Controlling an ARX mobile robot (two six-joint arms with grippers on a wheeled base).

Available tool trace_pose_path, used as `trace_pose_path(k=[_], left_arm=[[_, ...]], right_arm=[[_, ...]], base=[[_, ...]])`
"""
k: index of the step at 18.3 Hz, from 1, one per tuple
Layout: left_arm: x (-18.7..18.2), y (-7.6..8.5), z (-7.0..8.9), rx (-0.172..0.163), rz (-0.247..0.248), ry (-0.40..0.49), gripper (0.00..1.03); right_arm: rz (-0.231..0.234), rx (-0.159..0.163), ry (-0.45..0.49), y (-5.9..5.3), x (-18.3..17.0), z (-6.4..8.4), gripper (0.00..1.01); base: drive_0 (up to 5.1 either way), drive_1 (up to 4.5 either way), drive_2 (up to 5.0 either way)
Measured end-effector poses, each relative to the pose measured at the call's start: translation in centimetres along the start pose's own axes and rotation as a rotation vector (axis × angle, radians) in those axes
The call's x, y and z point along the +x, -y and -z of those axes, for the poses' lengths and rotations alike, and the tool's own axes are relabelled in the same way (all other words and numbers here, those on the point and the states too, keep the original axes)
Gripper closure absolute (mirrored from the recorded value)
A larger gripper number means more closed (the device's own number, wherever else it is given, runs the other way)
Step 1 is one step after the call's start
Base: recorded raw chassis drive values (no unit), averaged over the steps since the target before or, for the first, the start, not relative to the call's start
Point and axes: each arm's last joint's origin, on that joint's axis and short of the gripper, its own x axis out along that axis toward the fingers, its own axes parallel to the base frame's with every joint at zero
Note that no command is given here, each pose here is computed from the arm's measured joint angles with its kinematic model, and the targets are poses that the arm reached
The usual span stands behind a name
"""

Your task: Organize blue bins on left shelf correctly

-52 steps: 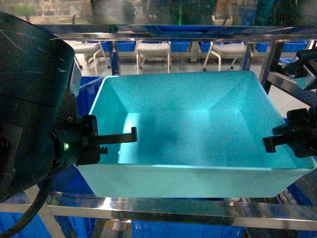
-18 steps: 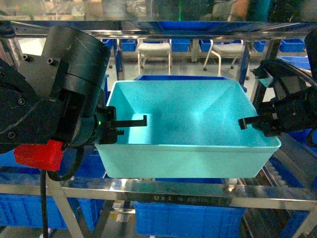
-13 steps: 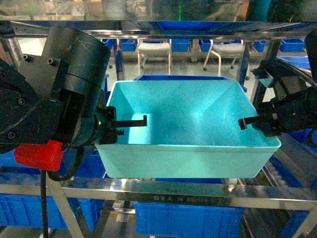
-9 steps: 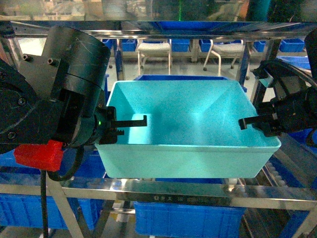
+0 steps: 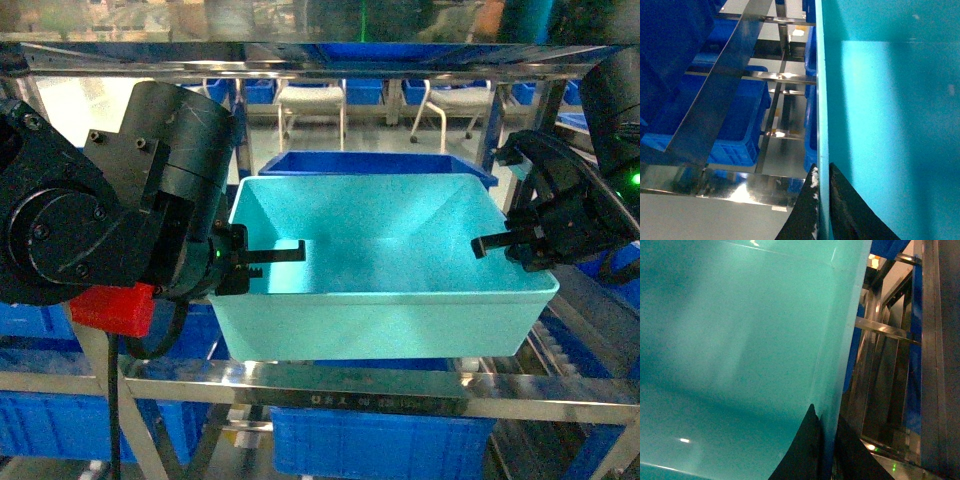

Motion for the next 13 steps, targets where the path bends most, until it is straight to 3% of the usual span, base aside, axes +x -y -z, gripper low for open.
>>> trace_pose_path(k=[5, 7, 13], left_arm=[[1.6, 0.4, -0.3, 0.002, -0.001, -0.016, 1.01], [2.6, 0.7, -0.1, 0.005, 0.006, -0.031, 1.01], [4.4, 2.1, 0.5, 0.029, 0.020, -0.072, 1.01]], right_arm=[[0.023, 0.001, -0.030, 0.2, 1.2, -0.3, 0.98], [0.036, -0.003, -0.048, 0.8, 1.9, -0.2, 0.98], [0.061, 0.000, -0.106, 1.5, 3.7, 0.9, 0.98]], base=[[0.0, 0.00, 0.0], [0.0, 0.00, 0.0], [0.0, 0.00, 0.0]])
